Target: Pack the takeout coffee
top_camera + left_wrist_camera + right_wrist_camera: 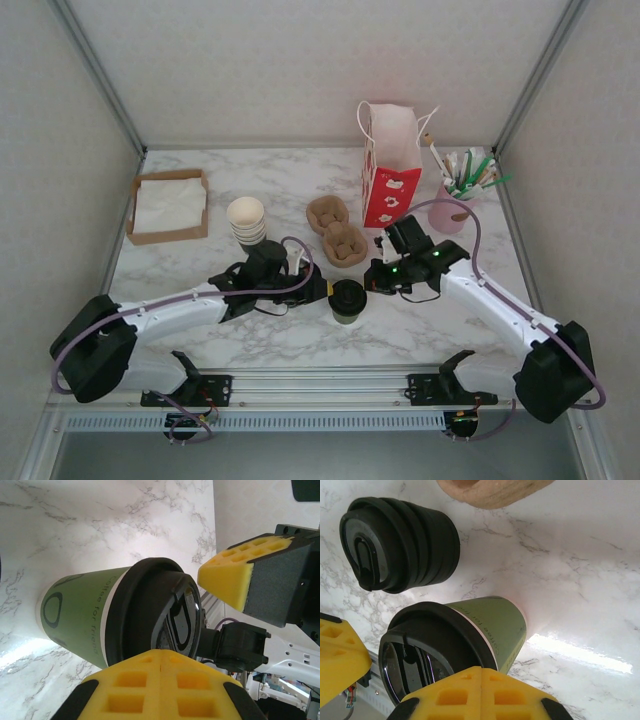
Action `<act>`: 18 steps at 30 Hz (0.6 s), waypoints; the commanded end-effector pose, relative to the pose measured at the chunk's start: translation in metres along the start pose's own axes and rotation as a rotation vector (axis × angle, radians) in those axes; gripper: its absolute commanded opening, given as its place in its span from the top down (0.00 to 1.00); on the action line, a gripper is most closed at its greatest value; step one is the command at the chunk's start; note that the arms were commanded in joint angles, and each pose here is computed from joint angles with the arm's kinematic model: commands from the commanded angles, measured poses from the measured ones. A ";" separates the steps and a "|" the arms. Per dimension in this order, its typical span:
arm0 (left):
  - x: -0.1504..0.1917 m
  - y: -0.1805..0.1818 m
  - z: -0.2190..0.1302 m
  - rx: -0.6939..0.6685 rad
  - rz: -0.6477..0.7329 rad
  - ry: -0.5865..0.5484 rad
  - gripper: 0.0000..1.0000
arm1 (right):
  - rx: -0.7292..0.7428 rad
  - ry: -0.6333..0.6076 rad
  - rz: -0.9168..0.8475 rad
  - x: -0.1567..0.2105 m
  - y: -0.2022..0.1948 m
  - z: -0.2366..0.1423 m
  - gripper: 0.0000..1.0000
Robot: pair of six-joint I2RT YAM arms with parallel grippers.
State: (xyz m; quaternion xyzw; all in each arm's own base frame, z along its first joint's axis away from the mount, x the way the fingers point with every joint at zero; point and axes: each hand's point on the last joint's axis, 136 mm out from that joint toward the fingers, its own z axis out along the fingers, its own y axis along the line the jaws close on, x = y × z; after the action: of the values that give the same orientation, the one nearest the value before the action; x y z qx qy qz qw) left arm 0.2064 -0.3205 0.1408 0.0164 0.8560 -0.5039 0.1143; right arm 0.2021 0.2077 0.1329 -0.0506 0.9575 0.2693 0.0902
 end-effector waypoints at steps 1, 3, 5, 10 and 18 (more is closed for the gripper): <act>0.007 0.000 0.005 0.015 0.007 0.021 1.00 | -0.016 0.019 0.019 0.003 -0.001 0.006 1.00; 0.008 0.001 0.007 0.015 0.008 0.024 1.00 | -0.017 0.026 0.022 0.004 -0.002 0.008 1.00; 0.008 0.002 0.008 0.012 0.007 0.025 1.00 | -0.024 0.033 0.025 0.005 -0.002 0.010 1.00; 0.011 0.006 0.010 0.002 0.005 0.032 1.00 | -0.022 0.054 0.033 0.009 -0.006 0.017 1.00; 0.017 0.013 0.014 -0.020 -0.004 0.042 1.00 | 0.001 0.095 0.046 0.019 -0.018 0.033 1.00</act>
State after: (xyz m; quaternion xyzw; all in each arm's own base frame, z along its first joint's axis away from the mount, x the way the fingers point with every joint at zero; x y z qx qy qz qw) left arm 0.2004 -0.3288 0.1371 0.0301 0.8525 -0.5105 0.1085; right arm 0.2127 0.2125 0.1257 -0.0454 0.9519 0.2864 0.0995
